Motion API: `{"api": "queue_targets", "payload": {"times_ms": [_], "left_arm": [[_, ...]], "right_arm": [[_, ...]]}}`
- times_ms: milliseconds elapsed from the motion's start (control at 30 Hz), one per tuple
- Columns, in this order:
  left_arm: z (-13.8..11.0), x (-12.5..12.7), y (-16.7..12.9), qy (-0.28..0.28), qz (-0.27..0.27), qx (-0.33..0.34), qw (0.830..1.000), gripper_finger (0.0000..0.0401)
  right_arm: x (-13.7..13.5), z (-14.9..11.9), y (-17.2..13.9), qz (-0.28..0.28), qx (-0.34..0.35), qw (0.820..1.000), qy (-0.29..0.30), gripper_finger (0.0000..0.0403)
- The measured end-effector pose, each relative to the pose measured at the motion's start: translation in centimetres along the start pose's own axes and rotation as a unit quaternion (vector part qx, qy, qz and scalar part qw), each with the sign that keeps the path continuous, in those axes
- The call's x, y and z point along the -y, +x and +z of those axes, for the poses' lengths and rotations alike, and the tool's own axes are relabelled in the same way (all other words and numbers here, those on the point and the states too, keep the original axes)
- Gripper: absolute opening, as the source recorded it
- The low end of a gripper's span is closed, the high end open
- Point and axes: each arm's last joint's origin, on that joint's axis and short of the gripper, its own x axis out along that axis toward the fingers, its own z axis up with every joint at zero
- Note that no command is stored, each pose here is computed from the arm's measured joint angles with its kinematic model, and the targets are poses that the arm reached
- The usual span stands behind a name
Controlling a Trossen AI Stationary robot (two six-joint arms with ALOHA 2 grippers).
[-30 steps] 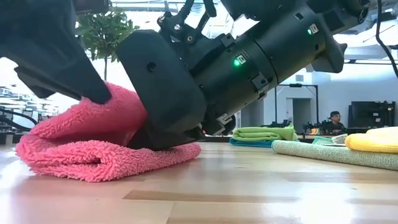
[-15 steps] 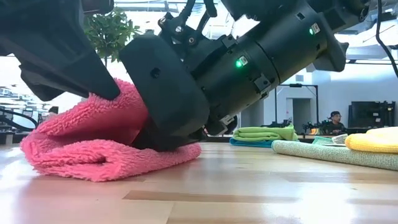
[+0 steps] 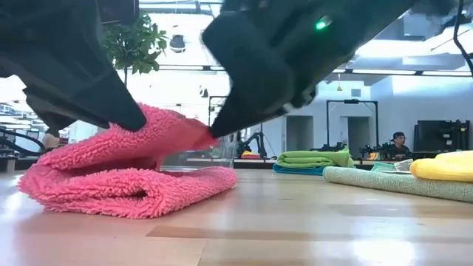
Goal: Fold microfiber towels
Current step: Fold the pink microfiber cloth
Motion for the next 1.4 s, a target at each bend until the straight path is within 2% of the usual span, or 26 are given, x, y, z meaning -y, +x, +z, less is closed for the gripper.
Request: {"api": "queue_targets", "payload": {"times_ms": [133, 200, 400, 633, 833, 1000, 1167, 1400], "left_arm": [[-0.2, -0.1, 0.3, 0.000, 0.002, -0.002, 1.000, 0.0029], [-0.4, -0.1, 0.6, -0.003, 0.002, -0.001, 1.000, 0.0029], [-0.6, 0.0, 1.2, -0.005, -0.011, -0.011, 1.000, 0.0029], [-0.5, 0.1, 1.2, -0.006, -0.015, -0.005, 1.000, 0.0029], [-0.5, 0.1, 1.2, 0.003, -0.019, -0.007, 1.000, 0.0029], [-0.5, 0.2, 1.2, 0.007, -0.023, -0.008, 1.000, 0.0029], [-0.2, 0.3, 0.9, 0.019, -0.029, -0.004, 0.999, 0.0029], [0.3, 0.7, 0.5, 0.045, -0.045, 0.008, 0.998, 0.0036]], "right_arm": [[0.2, -0.4, -1.3, -0.054, 0.007, 0.998, 0.008, 0.0049], [-0.1, -0.2, -1.6, -0.060, 0.027, 0.997, 0.028, 0.0049], [-1.2, 1.0, -1.3, 0.010, 0.084, 0.996, 0.035, 0.0049], [-0.1, -0.1, 1.5, 0.076, 0.114, 0.986, 0.090, 0.0031], [-0.2, -1.3, 3.1, 0.129, 0.088, 0.984, 0.089, 0.0013], [-0.3, -3.4, 3.6, 0.120, 0.031, 0.988, 0.089, 0.0029], [-0.5, -4.5, 3.0, 0.126, 0.024, 0.986, 0.111, 0.0029], [-0.4, -4.7, 3.0, 0.122, 0.030, 0.986, 0.110, 0.0016]]}}
